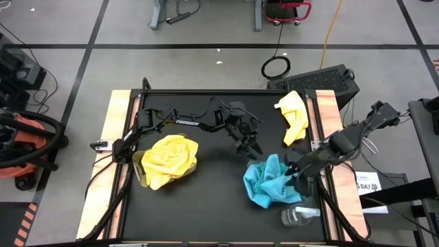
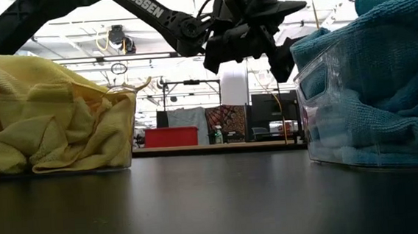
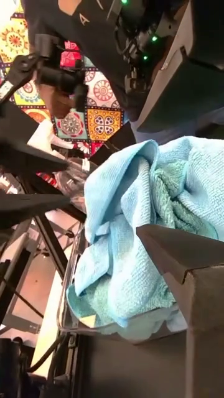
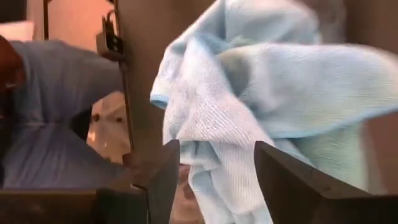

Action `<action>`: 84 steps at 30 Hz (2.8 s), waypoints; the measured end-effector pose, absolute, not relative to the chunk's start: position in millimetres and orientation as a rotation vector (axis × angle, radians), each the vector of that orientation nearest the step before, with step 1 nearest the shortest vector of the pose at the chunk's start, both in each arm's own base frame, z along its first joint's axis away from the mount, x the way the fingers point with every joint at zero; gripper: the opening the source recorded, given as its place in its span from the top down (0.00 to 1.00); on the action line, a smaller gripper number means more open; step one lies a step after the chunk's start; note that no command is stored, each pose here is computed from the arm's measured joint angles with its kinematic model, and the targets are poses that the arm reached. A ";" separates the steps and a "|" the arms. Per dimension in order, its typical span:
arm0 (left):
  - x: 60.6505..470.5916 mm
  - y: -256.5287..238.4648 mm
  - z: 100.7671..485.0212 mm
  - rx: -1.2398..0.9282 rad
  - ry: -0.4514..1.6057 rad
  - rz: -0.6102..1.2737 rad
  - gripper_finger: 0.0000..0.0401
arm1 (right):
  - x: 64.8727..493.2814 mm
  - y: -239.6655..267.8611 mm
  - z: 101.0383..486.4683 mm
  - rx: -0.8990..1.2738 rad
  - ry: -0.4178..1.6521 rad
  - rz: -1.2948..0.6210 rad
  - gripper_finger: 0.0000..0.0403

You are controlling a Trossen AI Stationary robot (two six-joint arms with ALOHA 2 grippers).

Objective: Sort microfiber towel by color & place in baskets
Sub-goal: Put the yellow microfiber towel into the left transparent bin

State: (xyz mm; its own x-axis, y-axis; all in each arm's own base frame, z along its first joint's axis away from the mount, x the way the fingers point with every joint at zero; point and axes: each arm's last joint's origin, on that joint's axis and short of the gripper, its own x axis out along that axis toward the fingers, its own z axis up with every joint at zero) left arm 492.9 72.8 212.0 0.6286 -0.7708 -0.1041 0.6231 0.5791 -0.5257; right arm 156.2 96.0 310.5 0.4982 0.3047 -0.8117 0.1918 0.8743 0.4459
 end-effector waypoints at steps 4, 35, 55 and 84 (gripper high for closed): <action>489.9 72.4 221.7 -0.465 0.330 -0.854 0.33 | 137.5 80.7 334.4 0.481 1.035 -0.049 0.50; 377.3 57.3 372.5 -0.139 0.403 -0.515 0.33 | 114.9 18.8 268.6 -0.214 1.169 -0.140 0.45; 365.9 35.5 371.8 -0.147 0.528 -0.459 0.33 | 147.5 -39.2 261.3 -0.222 1.010 -0.134 0.45; 364.3 33.3 368.4 -0.158 0.568 -0.458 0.33 | 127.8 -153.7 185.7 0.259 1.172 -0.503 0.45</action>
State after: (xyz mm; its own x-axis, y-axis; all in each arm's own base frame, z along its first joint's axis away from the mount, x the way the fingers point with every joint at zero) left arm 364.3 33.3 368.4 0.7460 -0.4596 -0.4818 0.3740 0.8879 -0.2679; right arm 127.8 -153.7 185.7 0.2947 -0.2414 -0.9246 0.5043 0.8612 -0.0642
